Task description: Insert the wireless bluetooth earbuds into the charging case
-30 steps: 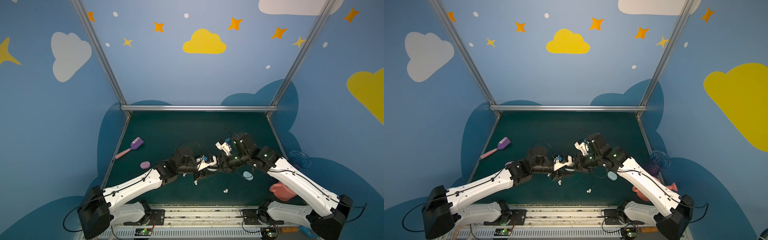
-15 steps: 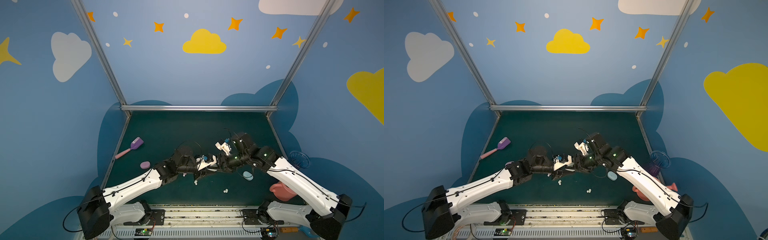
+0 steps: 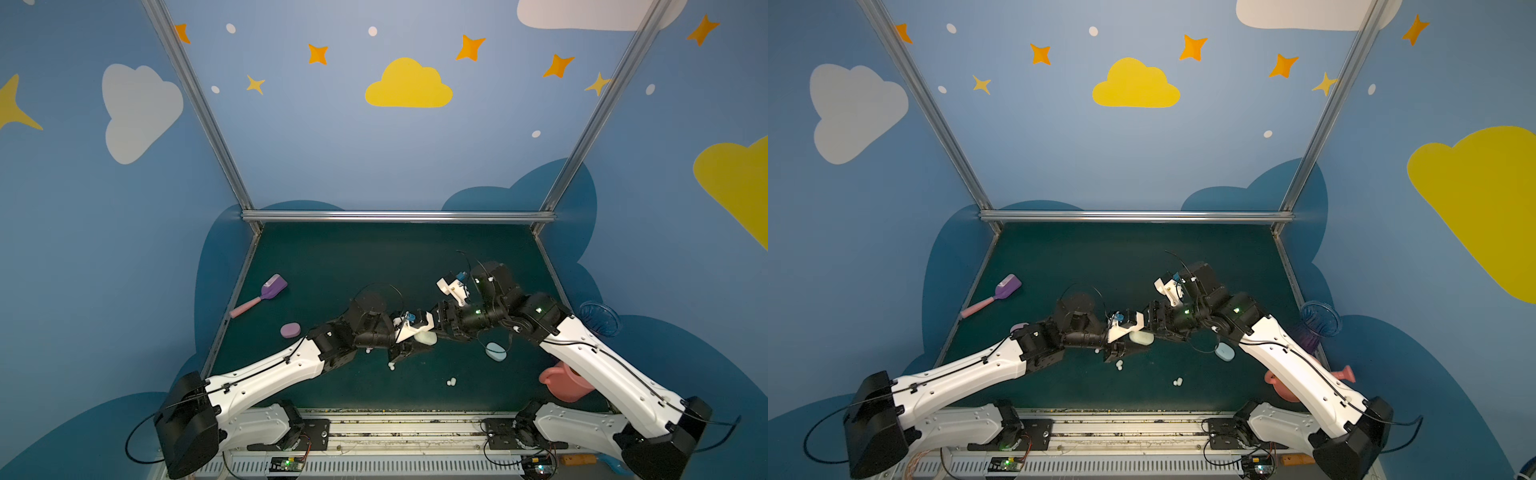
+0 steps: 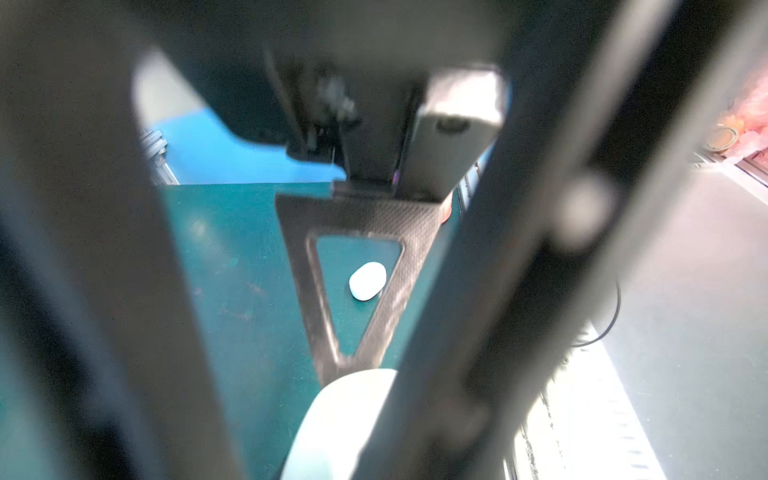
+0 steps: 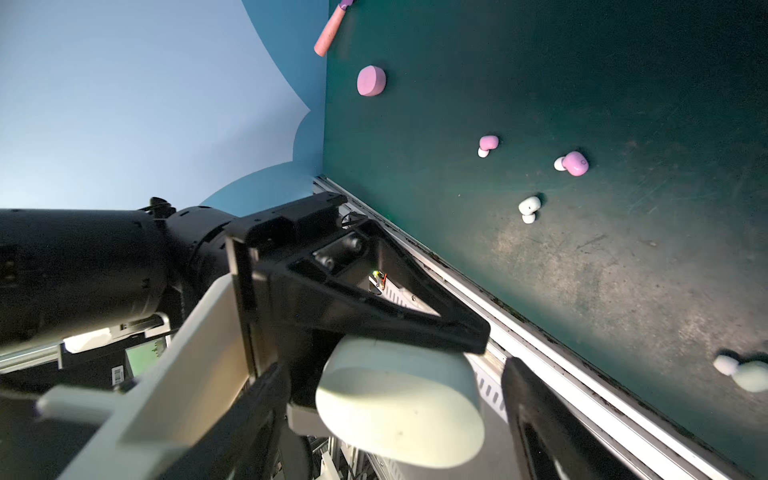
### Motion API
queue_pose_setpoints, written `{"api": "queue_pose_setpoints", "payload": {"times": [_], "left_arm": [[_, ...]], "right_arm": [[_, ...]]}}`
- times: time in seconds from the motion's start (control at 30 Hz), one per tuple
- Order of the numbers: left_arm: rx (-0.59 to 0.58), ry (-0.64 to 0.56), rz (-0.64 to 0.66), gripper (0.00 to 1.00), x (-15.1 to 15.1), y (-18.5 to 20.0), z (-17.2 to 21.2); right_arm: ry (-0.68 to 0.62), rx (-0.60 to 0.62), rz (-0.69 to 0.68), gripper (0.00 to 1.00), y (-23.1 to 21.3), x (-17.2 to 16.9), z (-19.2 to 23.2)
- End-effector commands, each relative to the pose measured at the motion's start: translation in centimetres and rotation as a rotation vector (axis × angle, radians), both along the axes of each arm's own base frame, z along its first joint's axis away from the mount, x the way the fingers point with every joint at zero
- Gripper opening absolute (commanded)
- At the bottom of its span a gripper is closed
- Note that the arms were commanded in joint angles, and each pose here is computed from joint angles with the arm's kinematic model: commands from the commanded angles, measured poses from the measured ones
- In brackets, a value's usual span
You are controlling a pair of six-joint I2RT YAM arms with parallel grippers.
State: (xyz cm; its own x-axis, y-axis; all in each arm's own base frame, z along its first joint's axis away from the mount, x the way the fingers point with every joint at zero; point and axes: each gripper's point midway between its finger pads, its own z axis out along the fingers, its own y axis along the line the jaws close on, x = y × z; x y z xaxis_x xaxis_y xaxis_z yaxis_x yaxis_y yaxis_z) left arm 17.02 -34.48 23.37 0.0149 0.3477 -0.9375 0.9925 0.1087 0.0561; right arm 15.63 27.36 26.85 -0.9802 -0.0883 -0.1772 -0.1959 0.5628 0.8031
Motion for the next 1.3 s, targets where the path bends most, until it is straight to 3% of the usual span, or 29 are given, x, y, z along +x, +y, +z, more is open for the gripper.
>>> {"api": "queue_pose_setpoints", "payload": {"times": [0.0,0.2,0.3,0.73,1.27], "left_arm": [[-0.025,0.002,0.018,0.15,-0.1,0.3,0.8],[-0.052,0.036,0.002,0.15,-0.5,0.0,1.1],[-0.078,0.077,-0.027,0.15,-1.0,-0.4,1.4],[-0.143,0.256,-0.166,0.15,-3.0,-2.0,2.7],[-0.131,0.282,-0.213,0.15,-3.5,-2.3,2.7]], "right_arm": [[-0.016,0.002,-0.029,0.82,-1.2,0.0,0.1],[-0.072,-0.076,-0.099,0.97,-4.8,0.5,-0.7],[-0.183,-0.114,-0.092,0.97,-6.4,0.4,-0.6],[-0.731,-0.151,0.230,0.96,-7.2,-2.8,1.4],[-0.859,-0.237,0.368,0.96,-4.0,-2.7,0.4]]}}
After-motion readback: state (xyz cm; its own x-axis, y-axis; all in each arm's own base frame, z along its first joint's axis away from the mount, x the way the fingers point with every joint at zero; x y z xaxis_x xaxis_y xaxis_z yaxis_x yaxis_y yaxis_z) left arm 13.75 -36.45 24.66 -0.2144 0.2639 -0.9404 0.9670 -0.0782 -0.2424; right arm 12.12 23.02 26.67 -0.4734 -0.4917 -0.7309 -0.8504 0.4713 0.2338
